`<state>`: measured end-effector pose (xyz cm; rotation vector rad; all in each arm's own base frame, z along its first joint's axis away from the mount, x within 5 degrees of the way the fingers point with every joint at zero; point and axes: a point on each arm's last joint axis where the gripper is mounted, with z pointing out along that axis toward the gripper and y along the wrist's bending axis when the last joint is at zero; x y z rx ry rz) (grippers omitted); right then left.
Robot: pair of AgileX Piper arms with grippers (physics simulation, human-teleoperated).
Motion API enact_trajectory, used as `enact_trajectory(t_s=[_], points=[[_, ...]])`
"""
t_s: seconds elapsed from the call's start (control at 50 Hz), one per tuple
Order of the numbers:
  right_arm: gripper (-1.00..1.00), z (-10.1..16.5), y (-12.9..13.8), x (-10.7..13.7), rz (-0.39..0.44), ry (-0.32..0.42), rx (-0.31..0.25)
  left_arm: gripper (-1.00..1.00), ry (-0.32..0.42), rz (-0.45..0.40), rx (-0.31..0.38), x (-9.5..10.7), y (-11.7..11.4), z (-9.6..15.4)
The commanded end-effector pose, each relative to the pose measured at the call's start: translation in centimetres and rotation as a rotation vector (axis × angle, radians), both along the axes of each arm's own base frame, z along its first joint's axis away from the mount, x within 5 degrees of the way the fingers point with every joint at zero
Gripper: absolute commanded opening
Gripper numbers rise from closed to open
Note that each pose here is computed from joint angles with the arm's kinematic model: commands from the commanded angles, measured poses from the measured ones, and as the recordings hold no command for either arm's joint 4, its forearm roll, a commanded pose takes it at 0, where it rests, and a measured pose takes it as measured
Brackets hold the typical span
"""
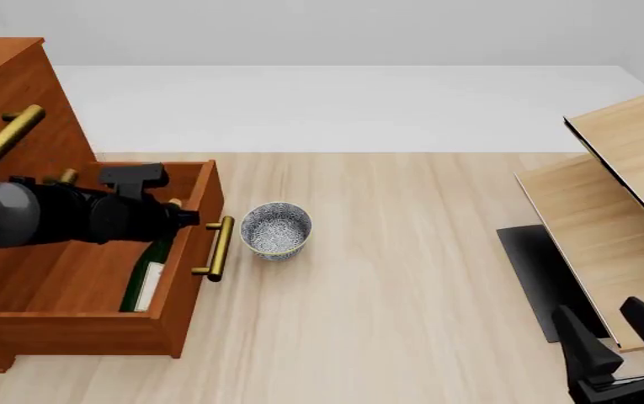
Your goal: Put the wine bottle in the bottom drawer of the cabinet.
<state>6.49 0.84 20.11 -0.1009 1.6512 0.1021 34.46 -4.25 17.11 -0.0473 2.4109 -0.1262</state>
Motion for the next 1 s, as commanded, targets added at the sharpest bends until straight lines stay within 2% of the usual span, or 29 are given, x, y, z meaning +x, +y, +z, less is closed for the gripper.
enact_trajectory(t_s=[0.02, 0.54, 0.56, 0.66, 0.76, 0.8, 0.82, 0.86, 0.9, 0.92, 0.96, 1.0], points=[[1.0, 0.0, 0.0, -0.1, 0.001, 0.0, -0.002, -1.0, 0.097, -0.006, -0.007, -1.5, -0.6, -1.9], [1.0, 0.0, 0.0, 0.0, 0.004, 0.003, -0.002, -1.0, 0.097, -0.035, -0.011, -2.1, -1.7, -1.6], [1.0, 0.0, 0.0, 0.0, 0.005, 0.002, -0.001, 1.0, 0.099, -0.04, -0.006, -2.0, -1.7, -1.6], [1.0, 0.0, 0.0, -0.1, 0.004, 0.002, -0.001, 1.0, 0.095, -0.045, -0.021, -2.4, -2.4, -1.5], [1.0, 0.0, 0.0, 0.0, 0.006, 0.003, -0.002, 1.0, 0.104, -0.041, -0.003, -1.9, -1.7, -1.8], [1.0, 0.0, 0.0, 0.0, 0.005, 0.003, -0.001, 1.0, 0.102, -0.048, -0.013, -2.2, -2.3, -1.6], [1.0, 0.0, 0.0, 0.0, 0.007, 0.003, -0.003, 1.0, 0.104, -0.038, -0.004, -1.9, -1.6, -1.6], [1.0, 0.0, 0.0, 0.0, 0.005, 0.003, 0.0, 1.0, 0.102, -0.054, -0.01, -2.3, -2.4, -1.4], [1.0, 0.0, 0.0, -0.1, 0.005, 0.003, -0.001, 1.0, 0.099, -0.041, 0.002, -1.9, -1.5, -1.2], [1.0, 0.0, 0.0, -0.1, 0.005, 0.003, 0.0, 1.0, 0.097, -0.059, 0.001, -2.1, -2.0, -1.0], [1.0, 0.0, 0.0, 0.0, 0.005, 0.004, -0.002, 1.0, 0.094, -0.042, 0.003, -1.9, -1.4, -0.8], [1.0, 0.0, 0.0, 0.0, 0.005, 0.004, -0.002, 1.0, 0.085, -0.051, -0.004, -2.2, -1.9, -0.3]])
